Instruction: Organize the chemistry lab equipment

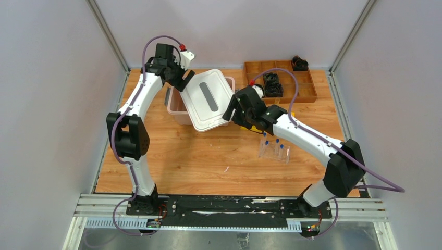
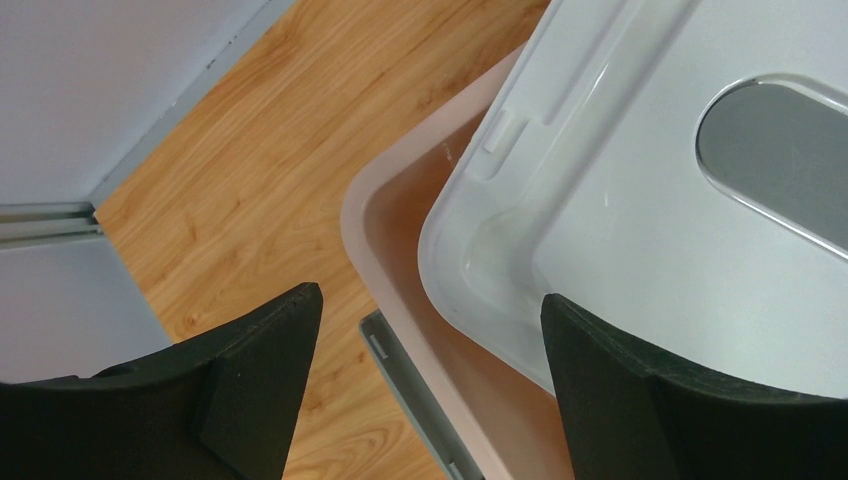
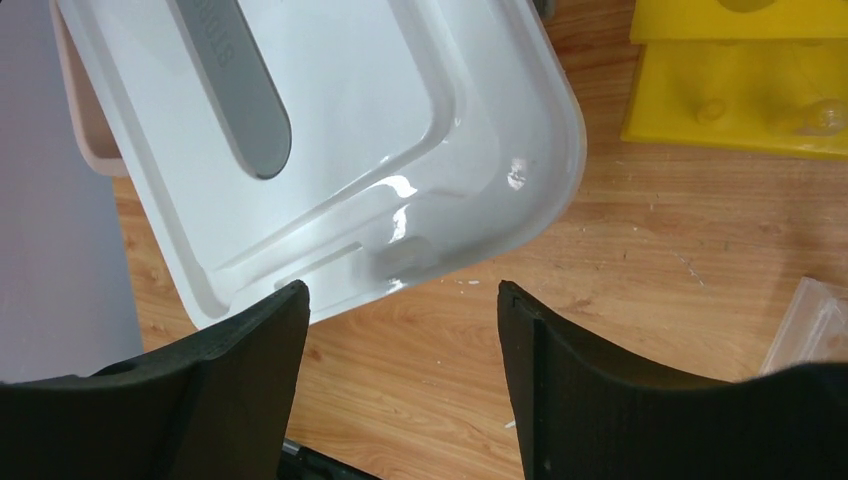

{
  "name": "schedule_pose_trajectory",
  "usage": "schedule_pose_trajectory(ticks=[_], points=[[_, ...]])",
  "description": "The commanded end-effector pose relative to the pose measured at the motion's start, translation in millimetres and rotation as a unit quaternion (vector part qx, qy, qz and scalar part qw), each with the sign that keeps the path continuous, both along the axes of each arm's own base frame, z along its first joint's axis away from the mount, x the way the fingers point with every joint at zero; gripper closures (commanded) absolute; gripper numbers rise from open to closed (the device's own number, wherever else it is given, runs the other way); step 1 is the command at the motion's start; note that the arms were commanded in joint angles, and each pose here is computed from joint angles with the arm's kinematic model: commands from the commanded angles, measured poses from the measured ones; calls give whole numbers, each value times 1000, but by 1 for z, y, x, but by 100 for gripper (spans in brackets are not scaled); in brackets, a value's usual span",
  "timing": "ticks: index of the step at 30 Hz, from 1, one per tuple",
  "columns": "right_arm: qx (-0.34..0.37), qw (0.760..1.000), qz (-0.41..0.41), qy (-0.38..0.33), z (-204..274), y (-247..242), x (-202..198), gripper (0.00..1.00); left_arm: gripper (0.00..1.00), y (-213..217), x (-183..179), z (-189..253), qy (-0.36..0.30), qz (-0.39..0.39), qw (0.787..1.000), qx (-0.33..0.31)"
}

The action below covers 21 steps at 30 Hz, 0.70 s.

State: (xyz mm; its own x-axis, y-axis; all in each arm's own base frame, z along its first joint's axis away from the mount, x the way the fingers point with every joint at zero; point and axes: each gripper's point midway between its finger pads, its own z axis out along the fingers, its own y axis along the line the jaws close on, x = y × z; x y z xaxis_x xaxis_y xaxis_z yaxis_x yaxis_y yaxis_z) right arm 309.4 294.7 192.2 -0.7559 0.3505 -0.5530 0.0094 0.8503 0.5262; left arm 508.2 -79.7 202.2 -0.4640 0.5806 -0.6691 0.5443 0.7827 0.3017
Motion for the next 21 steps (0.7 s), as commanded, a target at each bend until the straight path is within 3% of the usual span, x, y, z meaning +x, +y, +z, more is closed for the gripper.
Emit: schedule_pose_trajectory(ticks=[1, 10, 21], points=[[11, 999, -28, -19, 9, 8, 19, 30, 14, 6, -1, 10, -17, 2, 1000, 2], [4, 997, -66, -32, 5, -10, 47, 42, 15, 14, -5, 14, -23, 6, 1000, 12], [-17, 998, -43, -31, 1, -22, 76, 60, 15, 27, -33, 13, -15, -4, 999, 32]])
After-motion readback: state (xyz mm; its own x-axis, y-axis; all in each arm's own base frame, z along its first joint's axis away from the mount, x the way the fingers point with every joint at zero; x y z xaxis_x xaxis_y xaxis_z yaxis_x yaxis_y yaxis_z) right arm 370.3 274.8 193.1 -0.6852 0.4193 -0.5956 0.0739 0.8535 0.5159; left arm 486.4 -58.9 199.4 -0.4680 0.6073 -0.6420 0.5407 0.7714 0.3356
